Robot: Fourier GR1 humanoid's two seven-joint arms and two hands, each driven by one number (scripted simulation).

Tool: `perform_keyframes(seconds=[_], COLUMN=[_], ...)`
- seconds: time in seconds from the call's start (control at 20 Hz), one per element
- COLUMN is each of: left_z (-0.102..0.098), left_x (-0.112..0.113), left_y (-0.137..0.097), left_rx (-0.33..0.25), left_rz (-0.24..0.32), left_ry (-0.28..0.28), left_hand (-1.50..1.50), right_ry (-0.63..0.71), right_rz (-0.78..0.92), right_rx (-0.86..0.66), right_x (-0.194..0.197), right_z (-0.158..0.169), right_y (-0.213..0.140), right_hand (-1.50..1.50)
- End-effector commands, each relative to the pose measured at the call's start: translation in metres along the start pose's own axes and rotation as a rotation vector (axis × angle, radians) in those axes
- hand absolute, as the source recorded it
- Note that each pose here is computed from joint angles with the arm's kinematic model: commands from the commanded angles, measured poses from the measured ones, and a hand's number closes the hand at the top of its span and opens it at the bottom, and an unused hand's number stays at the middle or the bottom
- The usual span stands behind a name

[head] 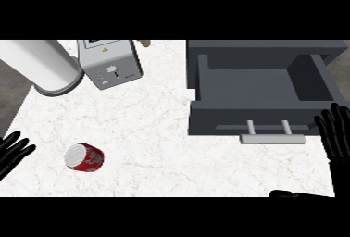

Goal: Pick up the can, place it into the drawer and close the drawer

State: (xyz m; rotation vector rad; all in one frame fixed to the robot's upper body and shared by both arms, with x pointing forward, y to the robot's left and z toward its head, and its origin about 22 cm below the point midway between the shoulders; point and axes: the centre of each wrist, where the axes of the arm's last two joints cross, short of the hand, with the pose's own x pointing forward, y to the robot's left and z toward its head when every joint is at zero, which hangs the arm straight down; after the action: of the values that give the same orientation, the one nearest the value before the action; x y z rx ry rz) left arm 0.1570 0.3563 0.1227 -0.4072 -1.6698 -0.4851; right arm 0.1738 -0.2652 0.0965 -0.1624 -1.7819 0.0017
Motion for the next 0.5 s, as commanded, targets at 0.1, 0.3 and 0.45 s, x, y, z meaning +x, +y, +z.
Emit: perform_keyframes(seconds=[0.1,0.3,0.45], left_z=[0.002,-0.027,-0.022], left_x=[-0.002,-0.033,-0.045], left_y=[-0.008,-0.005,0.008], left_rx=[0.048,0.014,0.012], left_rz=[-0.005,-0.002,-0.002], left_ry=[0.024,0.038,0.072], left_hand=[-1.50,-1.50,-1.50], right_ry=[0.001,-0.004,-0.006], right_rz=[0.001,0.021,-0.007], right_rx=[0.009,-0.006,0.002], right_x=[-0.016,-0.028,-0.015], right_z=[0.031,0.007,0.018], right_y=[-0.022,-0.029,-0.021], right_hand=[-1.50,-1.50,-1.50])
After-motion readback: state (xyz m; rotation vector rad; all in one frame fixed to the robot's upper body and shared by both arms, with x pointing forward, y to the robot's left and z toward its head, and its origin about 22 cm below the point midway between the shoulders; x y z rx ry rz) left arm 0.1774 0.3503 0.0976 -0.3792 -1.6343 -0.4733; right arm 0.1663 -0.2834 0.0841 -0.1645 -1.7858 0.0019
